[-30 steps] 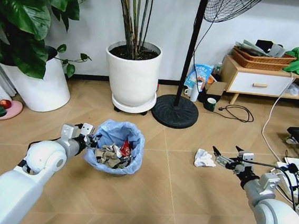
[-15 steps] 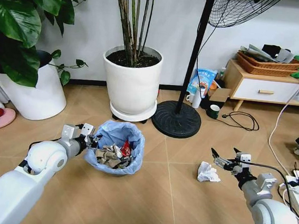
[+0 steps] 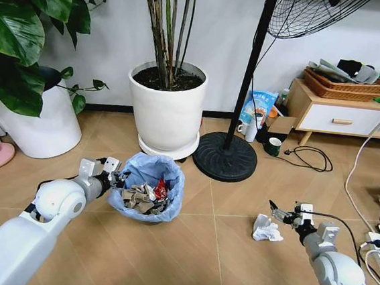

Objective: Pick up the trash bin and place the garbage on the floor into it.

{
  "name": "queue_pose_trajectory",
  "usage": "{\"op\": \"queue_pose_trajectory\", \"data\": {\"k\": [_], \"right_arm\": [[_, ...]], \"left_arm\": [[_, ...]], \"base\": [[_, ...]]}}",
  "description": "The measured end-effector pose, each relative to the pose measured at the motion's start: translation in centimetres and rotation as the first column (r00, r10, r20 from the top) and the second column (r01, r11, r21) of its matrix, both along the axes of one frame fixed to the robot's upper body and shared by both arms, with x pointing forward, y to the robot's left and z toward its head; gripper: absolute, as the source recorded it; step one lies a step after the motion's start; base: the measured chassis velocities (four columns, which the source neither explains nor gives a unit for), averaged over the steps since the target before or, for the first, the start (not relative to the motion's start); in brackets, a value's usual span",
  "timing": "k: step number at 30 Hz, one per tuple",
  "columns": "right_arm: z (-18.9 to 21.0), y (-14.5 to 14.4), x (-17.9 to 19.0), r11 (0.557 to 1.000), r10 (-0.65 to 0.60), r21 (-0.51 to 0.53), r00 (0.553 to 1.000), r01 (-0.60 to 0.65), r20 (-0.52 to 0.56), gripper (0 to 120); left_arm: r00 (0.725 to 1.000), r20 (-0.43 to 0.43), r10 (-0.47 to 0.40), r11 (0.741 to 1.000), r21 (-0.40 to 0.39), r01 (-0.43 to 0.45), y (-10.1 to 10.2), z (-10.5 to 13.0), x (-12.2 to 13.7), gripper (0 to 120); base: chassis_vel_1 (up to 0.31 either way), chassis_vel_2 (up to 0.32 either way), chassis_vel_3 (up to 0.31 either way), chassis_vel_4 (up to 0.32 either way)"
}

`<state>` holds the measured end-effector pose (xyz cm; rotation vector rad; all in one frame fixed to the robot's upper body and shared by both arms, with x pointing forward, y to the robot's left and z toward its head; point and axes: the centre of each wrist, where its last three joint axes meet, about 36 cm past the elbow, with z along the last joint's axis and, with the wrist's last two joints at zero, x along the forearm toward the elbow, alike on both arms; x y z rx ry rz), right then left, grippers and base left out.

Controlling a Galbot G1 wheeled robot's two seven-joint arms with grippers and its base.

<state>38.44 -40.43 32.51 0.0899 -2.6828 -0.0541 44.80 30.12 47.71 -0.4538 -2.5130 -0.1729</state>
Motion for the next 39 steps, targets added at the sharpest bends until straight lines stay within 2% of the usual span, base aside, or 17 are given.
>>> {"op": "queue_pose_trajectory", "data": {"k": [5,9,20,34,36,38,39], "right_arm": [[-2.4,0.1,3.0,1.000,0.008,0.007,0.997,-0.007,-0.073,100],[-3.8,-0.1,4.0,1.000,0.002,-0.002,0.992,-0.003,-0.122,100],[-8.0,-0.1,3.7,0.999,-0.017,-0.031,0.972,0.010,-0.235,100],[-12.0,1.6,5.2,0.999,-0.033,-0.034,0.953,0.024,-0.302,100],[-12.3,1.7,5.2,0.999,-0.036,-0.034,0.953,0.028,-0.301,98],[-12.6,1.6,5.2,0.999,-0.042,-0.038,0.952,0.032,-0.303,86],[-12.6,1.6,5.2,0.999,-0.042,-0.038,0.952,0.032,-0.303,86]], "left_arm": [[1.000,0.007,-0.005,1.000,-0.001,0.005,-0.3,0.2,-0.1,0],[1.000,0.009,-0.006,1.000,-0.002,0.006,-0.4,0.3,-0.1,0],[1.000,0.006,-0.010,1.000,-0.009,0.010,-0.8,0.1,-0.2,0],[1.000,0.005,-0.015,1.000,-0.002,0.015,-0.9,0.1,-0.3,0],[1.000,0.005,-0.015,1.000,-0.002,0.015,-0.9,0.1,-0.3,0],[1.000,0.004,-0.015,1.000,-0.002,0.015,-0.9,0.1,-0.3,0],[1.000,0.004,-0.015,1.000,-0.002,0.015,-0.9,0.1,-0.3,0]], "base": [[0.000,0.000,0.000,0.000],[0.000,0.000,0.000,0.000],[0.000,0.000,0.000,0.000],[0.000,0.000,0.000,0.000],[0.000,0.000,0.000,0.000],[0.000,0.000,0.000,0.000],[0.000,0.000,0.000,0.000]]}}
